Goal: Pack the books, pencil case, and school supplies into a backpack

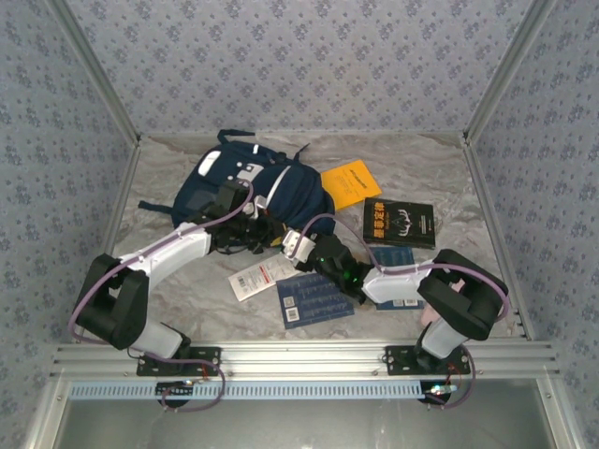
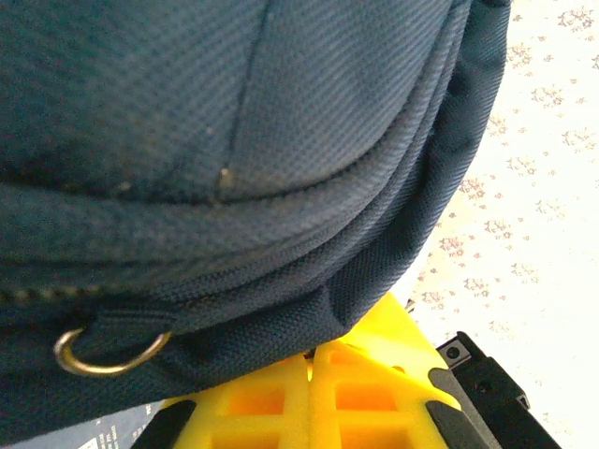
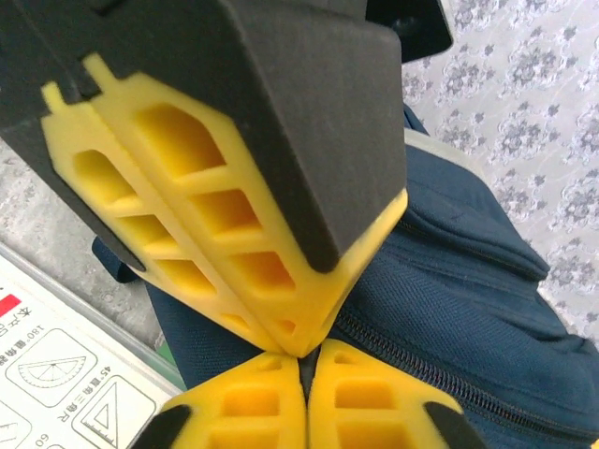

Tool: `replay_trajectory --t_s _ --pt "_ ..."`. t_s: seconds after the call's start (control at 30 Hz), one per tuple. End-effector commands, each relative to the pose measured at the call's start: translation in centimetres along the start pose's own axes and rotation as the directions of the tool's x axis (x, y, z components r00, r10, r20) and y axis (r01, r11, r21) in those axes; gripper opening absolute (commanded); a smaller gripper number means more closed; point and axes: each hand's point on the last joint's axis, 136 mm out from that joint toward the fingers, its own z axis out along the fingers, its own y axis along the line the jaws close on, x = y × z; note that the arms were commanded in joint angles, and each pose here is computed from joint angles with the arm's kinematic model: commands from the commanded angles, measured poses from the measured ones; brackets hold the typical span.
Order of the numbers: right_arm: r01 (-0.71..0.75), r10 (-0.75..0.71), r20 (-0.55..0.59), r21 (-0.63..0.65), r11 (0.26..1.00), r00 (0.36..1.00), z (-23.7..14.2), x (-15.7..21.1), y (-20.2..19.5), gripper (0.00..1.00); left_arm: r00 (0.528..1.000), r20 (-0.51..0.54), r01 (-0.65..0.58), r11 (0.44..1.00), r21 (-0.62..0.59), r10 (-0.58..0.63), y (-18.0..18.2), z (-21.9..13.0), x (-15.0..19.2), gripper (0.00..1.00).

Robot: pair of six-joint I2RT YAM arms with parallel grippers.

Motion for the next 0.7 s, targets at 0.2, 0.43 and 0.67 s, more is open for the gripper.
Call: replay_trajectory --t_s 0.2,0.43,0.67 --pt "-0.023 0.023 0.001 0.055 0.998 1.0 0.8 -0.9 -1.8 0.0 0.999 -0.007 -0.039 0.999 0.033 0.039 -1.1 -0.6 0.1 0.06" --pt "-0.089 0.089 -0.001 0.085 0.992 0.996 0.1 -0.4 -3.1 0.0 0.98 0.13 -0.142 0.987 -0.071 0.15 -1.6 -5.9 -0.7 0.46" --pt "-0.201 0.203 -0.006 0.134 0.971 0.979 -0.8 -0.4 -4.4 0.0 0.971 0.238 0.052 0.993 -0.107 -0.025 3.0 -8.5 -0.5 0.54"
